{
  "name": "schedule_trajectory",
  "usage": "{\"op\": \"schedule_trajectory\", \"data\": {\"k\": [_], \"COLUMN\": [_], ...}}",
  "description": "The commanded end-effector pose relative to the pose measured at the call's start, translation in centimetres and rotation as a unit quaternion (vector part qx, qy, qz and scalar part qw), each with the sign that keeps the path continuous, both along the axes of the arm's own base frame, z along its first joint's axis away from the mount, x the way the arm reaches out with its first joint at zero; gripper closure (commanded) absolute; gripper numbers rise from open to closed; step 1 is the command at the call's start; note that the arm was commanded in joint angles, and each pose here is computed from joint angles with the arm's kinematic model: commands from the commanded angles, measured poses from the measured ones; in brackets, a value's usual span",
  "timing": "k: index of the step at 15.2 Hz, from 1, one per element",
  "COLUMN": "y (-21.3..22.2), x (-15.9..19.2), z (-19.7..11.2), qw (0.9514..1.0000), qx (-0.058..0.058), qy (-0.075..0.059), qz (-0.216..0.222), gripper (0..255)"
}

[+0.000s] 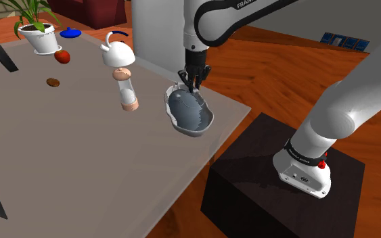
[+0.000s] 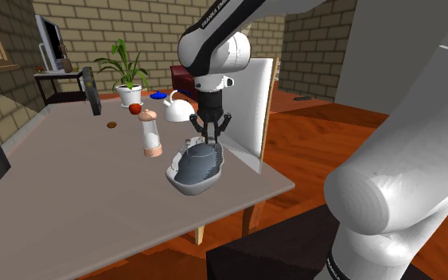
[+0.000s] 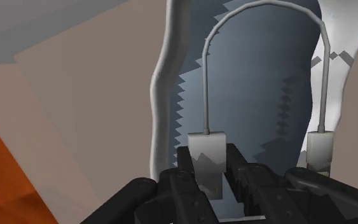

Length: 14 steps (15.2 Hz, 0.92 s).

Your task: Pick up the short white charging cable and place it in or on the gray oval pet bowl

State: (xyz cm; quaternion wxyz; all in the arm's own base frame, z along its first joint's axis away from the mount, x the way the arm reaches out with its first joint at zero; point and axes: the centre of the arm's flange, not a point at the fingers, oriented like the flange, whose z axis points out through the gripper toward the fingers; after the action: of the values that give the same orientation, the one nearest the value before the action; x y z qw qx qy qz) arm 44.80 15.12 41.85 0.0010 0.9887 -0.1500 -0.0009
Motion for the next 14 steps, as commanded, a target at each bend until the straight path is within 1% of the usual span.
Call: {"op": "schedule_trajectory", "data": {"k": [1,3,11,12,14], "y": [0.0,0.0,0.0,0.0,0.0], "x": [0.0,0.0,0.0,0.0,0.0], "z": [-1.0,-2.0,-2.0,-2.0,-2.0], "qw": [1.0,1.0,1.0,1.0,1.0], "qx": [0.0,0.0,0.0,0.0,0.0], "qy": [0.0,0.0,0.0,0.0,0.0], "qz": [0.0,0.0,0.0,0.0,0.0], "gripper": [255,255,255,0,0]}}
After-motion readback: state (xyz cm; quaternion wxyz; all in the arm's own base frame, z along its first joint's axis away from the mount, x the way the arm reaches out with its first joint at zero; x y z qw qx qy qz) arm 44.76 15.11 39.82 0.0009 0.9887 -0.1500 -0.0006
